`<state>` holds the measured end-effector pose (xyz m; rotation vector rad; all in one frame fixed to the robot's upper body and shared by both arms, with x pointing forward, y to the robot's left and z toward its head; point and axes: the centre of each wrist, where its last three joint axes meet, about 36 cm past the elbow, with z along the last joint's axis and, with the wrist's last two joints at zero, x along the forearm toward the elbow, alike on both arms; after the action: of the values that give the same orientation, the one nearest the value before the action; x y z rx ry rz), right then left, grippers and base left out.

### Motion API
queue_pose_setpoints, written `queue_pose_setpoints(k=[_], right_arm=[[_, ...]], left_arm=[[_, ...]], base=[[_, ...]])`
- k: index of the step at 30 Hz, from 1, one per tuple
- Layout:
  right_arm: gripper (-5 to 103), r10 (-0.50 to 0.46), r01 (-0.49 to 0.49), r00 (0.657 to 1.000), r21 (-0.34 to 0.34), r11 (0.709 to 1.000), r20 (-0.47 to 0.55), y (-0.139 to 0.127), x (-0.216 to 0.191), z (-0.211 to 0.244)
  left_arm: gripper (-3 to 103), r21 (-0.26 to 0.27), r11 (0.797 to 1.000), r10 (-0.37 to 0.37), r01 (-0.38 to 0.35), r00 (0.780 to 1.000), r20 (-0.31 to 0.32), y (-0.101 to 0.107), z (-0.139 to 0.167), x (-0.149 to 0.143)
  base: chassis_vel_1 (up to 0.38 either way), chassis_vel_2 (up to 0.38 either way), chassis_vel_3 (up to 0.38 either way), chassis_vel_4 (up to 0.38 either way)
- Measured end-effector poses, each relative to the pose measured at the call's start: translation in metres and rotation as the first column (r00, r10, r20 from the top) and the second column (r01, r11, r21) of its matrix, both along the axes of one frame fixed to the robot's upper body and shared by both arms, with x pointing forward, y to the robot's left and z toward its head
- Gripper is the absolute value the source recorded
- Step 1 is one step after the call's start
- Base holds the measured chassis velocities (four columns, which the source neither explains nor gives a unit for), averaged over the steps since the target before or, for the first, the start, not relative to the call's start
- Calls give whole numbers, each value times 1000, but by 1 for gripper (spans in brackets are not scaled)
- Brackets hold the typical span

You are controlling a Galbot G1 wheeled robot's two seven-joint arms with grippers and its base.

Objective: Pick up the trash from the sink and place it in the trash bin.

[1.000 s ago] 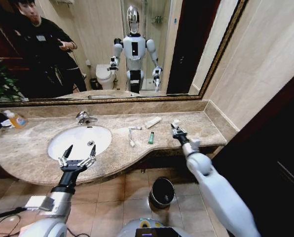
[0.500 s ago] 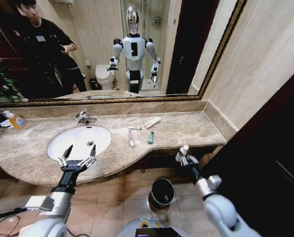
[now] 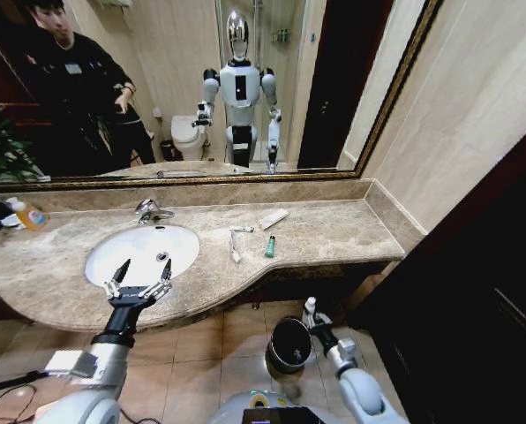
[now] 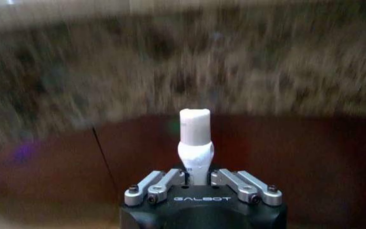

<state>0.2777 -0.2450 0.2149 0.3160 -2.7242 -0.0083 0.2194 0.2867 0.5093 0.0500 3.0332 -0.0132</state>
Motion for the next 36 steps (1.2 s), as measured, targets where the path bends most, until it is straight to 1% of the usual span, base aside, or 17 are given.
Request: queue_pose_setpoints(k=[1,3,6,8,11,12,15,19,25,28,34,35,36], right_arm=[[16,-4,3,1000,-32,999,-20,4,5,-22],[16,-6,5,1000,-40,999,-25,6,7,-29],[16,-10,6,998,-66,998,-60,22,20,-59],[16,-9,4,998,-68,998,-65,25,22,-62],[16,2,-9,996,-80,997,-93,46,32,-83],[16,2,-9,996,-80,997,-93,46,32,-83],[16,15,-27,993,-99,995,-117,58,38,-101],[16,13,-27,990,-100,995,-138,65,44,-111],[16,-9,-8,989,-110,994,-147,62,53,-117],[16,-21,2,989,-129,992,-148,52,56,-118],[16,-29,7,989,-150,989,-146,40,54,-118],[13,-36,12,989,-160,987,-145,38,53,-118],[18,-45,20,989,-172,985,-144,38,53,-118]], left_arm=[[100,0,1000,0,0,1000,0,0,0,0],[100,0,1000,0,0,1000,0,0,0,0],[100,0,1000,0,0,1000,0,0,0,0],[100,0,1000,0,0,1000,0,0,0,0],[100,0,1000,0,0,1000,0,0,0,0],[100,0,1000,0,0,1000,0,0,0,0],[100,0,1000,0,0,1000,0,0,0,0],[100,0,1000,0,0,1000,0,0,0,0],[100,0,1000,0,0,1000,0,0,0,0],[100,0,1000,0,0,1000,0,0,0,0],[100,0,1000,0,0,1000,0,0,0,0],[100,0,1000,0,0,1000,0,0,0,0],[100,0,1000,0,0,1000,0,0,0,0]], base=[[0,0,0,0],[0,0,0,0],[0,0,0,0],[0,0,0,0],[0,0,0,0],[0,0,0,0],[0,0,0,0],[0,0,0,0],[0,0,0,0],[0,0,0,0],[0,0,0,0],[0,0,0,0],[0,0,0,0]])
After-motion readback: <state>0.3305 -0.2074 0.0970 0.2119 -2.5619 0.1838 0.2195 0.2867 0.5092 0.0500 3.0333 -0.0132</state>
